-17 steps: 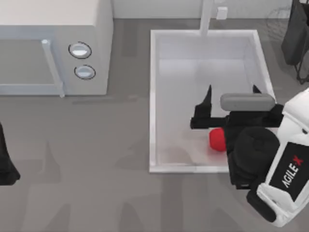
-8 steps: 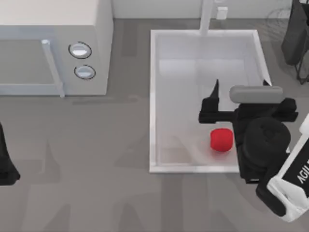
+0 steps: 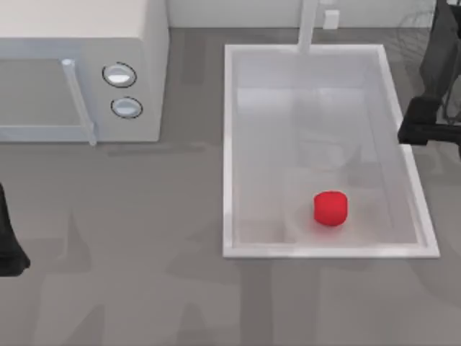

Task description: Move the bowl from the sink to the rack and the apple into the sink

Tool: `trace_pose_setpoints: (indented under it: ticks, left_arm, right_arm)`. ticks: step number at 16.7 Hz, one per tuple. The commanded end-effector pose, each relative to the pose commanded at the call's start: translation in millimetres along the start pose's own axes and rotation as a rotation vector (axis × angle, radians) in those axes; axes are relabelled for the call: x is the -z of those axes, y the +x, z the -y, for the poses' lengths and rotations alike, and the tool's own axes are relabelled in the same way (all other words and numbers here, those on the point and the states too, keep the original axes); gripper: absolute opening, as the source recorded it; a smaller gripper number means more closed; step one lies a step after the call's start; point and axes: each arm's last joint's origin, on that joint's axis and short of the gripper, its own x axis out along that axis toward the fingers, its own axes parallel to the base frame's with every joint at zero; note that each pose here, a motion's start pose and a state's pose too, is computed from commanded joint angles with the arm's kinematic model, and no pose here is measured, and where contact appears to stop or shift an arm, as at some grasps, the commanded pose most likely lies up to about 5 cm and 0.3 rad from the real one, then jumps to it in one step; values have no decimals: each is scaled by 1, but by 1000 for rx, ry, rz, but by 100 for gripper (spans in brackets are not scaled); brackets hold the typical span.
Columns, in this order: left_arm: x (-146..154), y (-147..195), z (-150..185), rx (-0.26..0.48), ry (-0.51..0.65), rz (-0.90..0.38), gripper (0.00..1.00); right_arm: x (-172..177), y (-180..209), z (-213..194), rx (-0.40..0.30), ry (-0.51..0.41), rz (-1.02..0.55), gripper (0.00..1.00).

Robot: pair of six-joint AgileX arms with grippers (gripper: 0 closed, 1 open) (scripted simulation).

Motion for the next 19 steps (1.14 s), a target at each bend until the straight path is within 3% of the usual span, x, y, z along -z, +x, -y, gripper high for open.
trace_pose_setpoints:
  ticks: [6,11,15,19]
  left_arm:
    - [0,0,0,0,0,0,100]
    - [0,0,0,0,0,0,100]
    - [0,0,0,0,0,0,100]
    - [0,0,0,0,0,0,100]
  right_arm:
    - [-35,-73,71,14,31,67,100]
    - [-10,-118,96,-51,5,75,100]
    - [11,-129,100,-115,-20,53,100]
    - [16,-130,100,-132,-26,49,100]
